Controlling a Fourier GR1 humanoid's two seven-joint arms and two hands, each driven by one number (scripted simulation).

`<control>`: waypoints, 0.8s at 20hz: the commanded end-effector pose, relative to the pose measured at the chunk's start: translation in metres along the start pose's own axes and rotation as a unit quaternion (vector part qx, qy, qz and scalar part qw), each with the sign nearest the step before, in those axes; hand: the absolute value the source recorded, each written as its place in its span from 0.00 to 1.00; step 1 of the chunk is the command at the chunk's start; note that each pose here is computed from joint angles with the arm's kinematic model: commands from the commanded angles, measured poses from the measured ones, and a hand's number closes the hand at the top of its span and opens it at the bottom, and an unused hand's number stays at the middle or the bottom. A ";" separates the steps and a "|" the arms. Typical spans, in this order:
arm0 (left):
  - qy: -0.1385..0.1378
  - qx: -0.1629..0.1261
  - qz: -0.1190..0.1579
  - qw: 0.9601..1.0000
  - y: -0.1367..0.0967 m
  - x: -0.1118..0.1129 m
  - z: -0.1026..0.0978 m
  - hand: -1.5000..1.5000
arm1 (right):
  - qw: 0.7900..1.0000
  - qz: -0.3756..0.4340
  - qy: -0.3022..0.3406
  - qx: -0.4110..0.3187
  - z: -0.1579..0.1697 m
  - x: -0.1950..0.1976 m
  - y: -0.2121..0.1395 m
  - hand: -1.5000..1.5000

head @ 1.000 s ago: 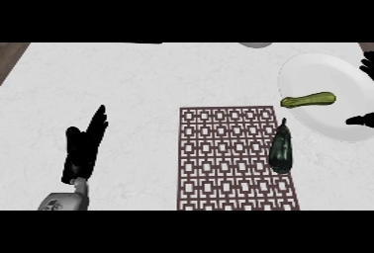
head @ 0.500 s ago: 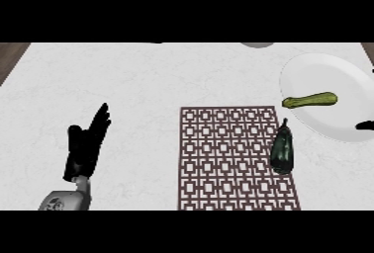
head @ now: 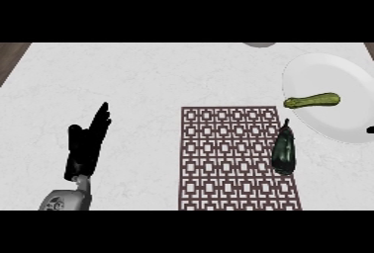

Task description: Pick the squash from the placemat and place it in the plate

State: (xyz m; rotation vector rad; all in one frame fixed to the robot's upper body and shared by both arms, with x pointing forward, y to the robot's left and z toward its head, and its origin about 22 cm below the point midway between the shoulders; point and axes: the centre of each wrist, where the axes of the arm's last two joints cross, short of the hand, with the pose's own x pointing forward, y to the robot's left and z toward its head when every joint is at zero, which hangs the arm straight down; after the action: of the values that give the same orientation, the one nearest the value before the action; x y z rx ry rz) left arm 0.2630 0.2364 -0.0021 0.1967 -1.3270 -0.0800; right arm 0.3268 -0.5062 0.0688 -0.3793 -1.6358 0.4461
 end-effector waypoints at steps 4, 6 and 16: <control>0.003 0.000 0.004 1.000 -0.003 -0.005 0.004 0.50 | 0.999 -0.031 -0.014 -0.014 0.018 -0.011 -0.007 0.00; 0.006 0.000 0.014 1.000 -0.016 0.000 0.001 0.50 | 0.999 -0.028 -0.025 -0.012 0.025 -0.010 -0.017 0.00; -0.008 -0.013 -0.002 1.000 -0.008 0.002 0.003 0.50 | 0.998 -0.007 0.003 -0.068 0.032 -0.007 -0.031 0.00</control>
State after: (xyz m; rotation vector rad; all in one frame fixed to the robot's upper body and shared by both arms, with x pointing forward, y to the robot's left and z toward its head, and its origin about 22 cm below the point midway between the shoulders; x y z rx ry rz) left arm 0.2624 0.2294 -0.0023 0.1892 -1.3325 -0.0859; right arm 0.3008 -0.5339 0.0741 -0.4827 -1.6461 0.3284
